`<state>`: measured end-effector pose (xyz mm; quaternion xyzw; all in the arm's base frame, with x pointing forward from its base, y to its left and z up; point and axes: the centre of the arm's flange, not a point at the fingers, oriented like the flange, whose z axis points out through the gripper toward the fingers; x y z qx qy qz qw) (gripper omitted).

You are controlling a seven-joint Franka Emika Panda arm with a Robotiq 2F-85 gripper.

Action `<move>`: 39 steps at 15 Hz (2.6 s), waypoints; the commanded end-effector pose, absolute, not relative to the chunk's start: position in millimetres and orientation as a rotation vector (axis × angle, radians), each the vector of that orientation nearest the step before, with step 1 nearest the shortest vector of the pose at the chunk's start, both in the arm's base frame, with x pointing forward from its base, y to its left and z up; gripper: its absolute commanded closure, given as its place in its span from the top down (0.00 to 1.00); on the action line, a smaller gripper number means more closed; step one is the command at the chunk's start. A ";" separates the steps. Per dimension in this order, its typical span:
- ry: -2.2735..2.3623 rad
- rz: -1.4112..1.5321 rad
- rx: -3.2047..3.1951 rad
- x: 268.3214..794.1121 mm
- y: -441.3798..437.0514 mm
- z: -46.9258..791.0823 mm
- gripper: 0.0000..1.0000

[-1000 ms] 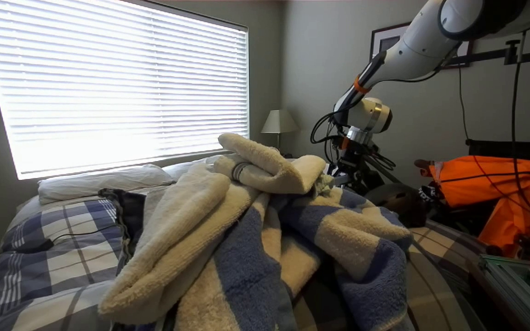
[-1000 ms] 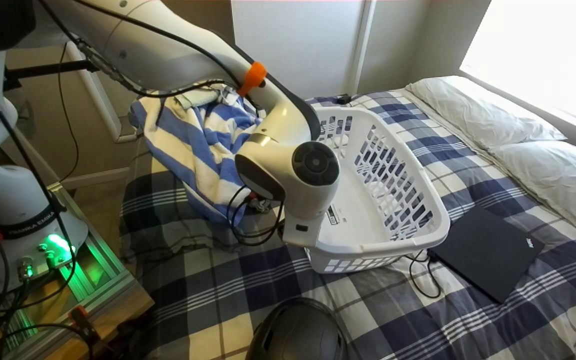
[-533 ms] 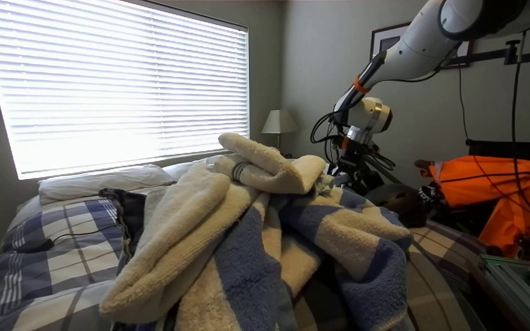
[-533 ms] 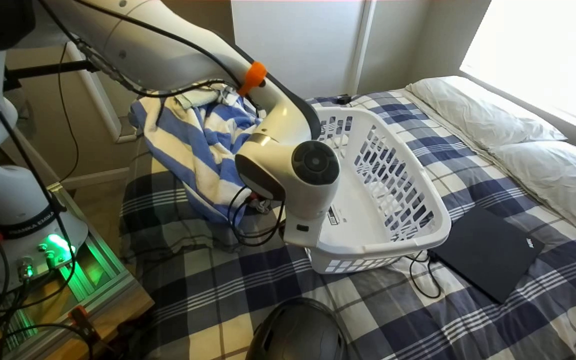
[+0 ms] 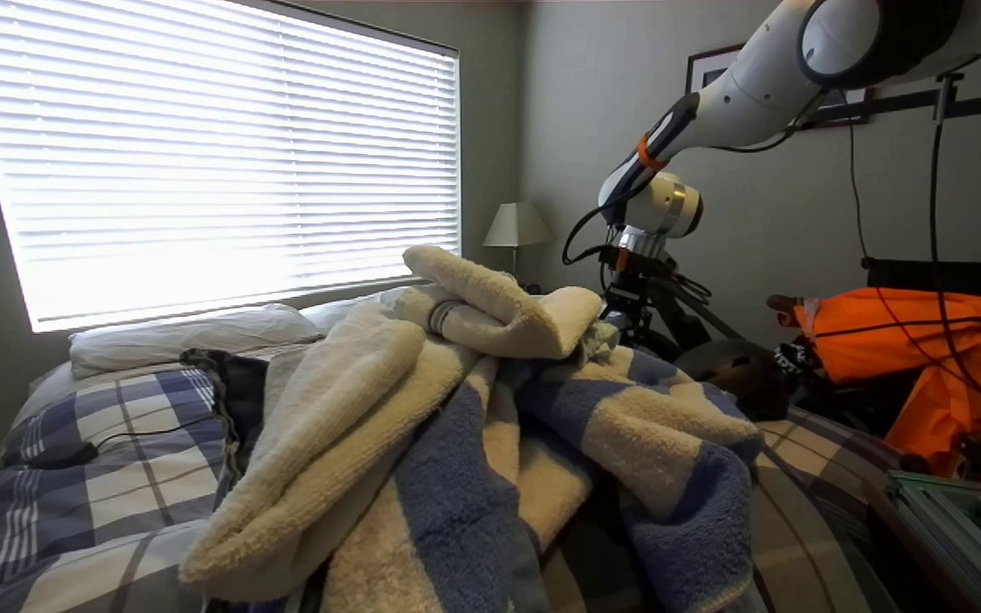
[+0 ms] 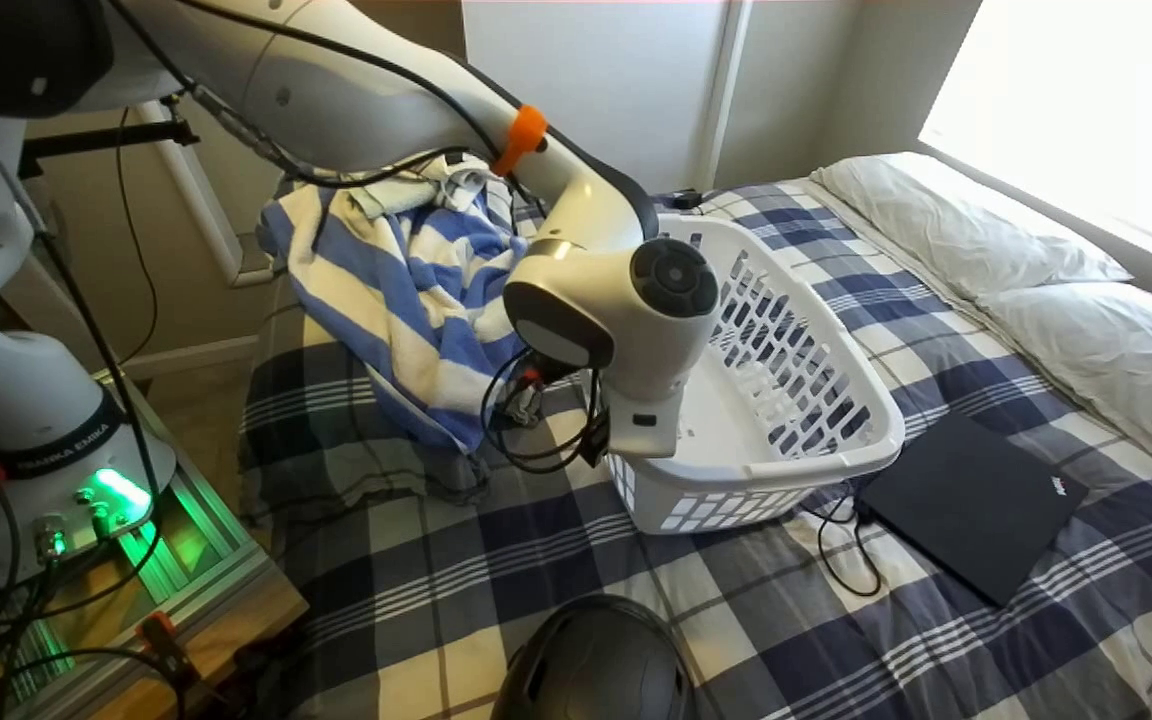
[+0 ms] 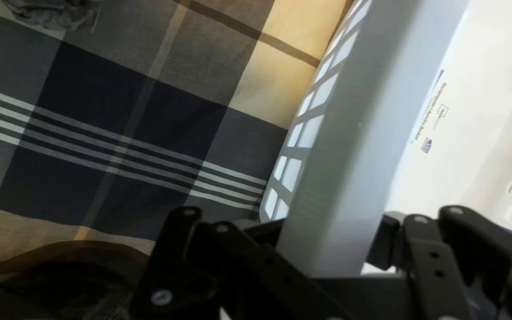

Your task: Move the white laundry basket to the left

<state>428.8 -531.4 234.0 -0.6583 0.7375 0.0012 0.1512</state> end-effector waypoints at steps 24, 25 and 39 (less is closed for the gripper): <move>1.742 0.059 -2.102 556.3 -434.4 161.3 0.00; 1.894 -0.054 -2.048 522.7 -472.1 213.7 0.00; 1.914 -0.088 -2.036 522.8 -478.2 223.0 0.00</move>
